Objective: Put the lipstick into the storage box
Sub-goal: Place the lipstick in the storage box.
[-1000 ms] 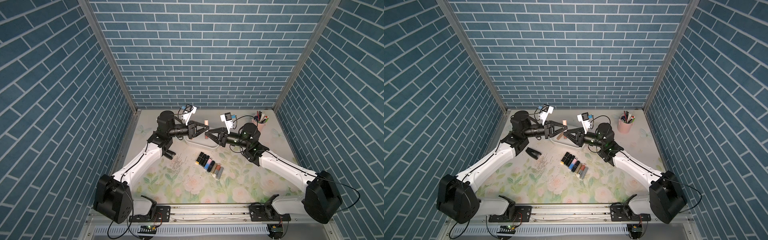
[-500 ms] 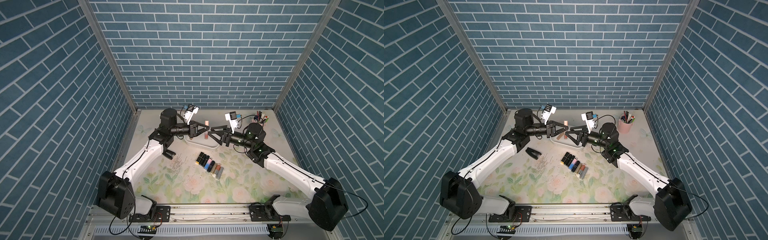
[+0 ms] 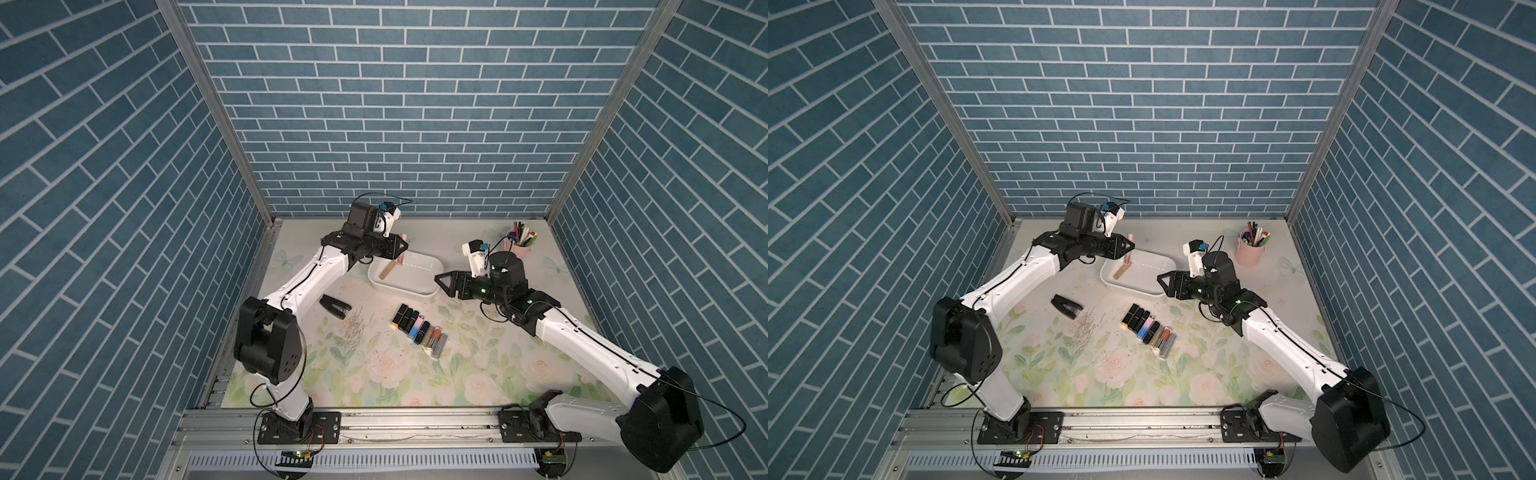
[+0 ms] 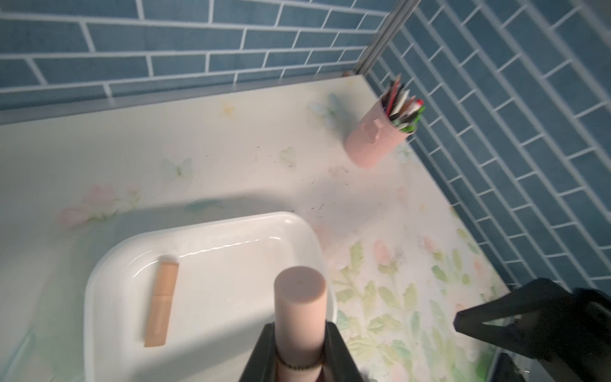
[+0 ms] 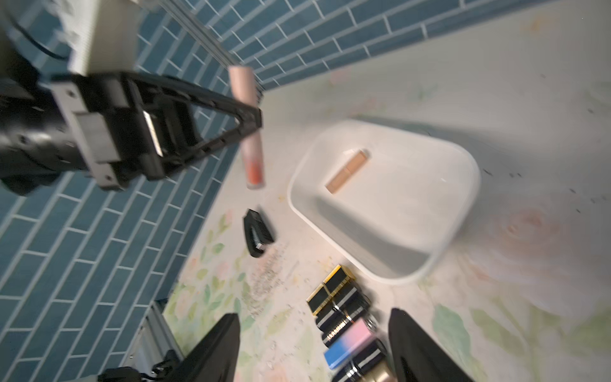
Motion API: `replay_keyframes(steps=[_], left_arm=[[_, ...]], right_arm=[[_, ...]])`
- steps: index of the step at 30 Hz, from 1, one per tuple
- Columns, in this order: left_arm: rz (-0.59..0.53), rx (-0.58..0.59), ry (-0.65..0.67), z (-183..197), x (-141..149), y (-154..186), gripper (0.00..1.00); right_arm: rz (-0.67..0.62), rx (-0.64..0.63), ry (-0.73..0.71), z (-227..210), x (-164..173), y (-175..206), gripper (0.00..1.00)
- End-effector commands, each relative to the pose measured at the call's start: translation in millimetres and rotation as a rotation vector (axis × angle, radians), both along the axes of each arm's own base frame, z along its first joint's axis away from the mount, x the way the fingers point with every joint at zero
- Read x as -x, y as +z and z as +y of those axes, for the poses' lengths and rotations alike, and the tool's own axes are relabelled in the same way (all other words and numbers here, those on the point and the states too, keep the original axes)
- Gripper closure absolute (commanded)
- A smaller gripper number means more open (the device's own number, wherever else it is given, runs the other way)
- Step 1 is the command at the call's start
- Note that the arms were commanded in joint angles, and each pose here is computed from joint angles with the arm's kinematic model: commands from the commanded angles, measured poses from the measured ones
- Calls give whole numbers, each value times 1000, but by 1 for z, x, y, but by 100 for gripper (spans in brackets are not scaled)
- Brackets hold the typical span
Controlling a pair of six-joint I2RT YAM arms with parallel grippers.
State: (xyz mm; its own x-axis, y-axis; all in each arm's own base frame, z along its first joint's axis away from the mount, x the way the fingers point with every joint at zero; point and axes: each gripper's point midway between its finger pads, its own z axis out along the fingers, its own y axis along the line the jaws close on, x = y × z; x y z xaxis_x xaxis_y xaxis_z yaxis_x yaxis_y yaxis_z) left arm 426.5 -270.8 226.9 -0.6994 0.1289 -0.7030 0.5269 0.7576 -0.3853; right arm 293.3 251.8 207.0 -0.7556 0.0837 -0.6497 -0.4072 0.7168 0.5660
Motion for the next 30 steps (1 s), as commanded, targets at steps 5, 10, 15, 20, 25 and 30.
replay_keyframes(steps=[5, 10, 15, 20, 25, 30], left_arm=[[-17, -320, 75, 2, -33, -54, 100], [16, -424, 97, 4, -45, -91, 100], [38, -464, 106, 7, -48, -116, 100], [58, -491, 109, 8, -51, -137, 100], [71, -521, 105, 8, -53, -153, 100], [88, -536, 98, 8, -53, -166, 100]], right_arm=[[213, 219, -125, -35, 13, -64, 20], [243, 250, -124, -39, 20, -71, 20], [270, 297, -115, -39, 28, -78, 20], [280, 326, -103, -36, 33, -84, 20], [295, 340, -87, -32, 36, -91, 20], [307, 351, -75, -28, 40, -96, 20]])
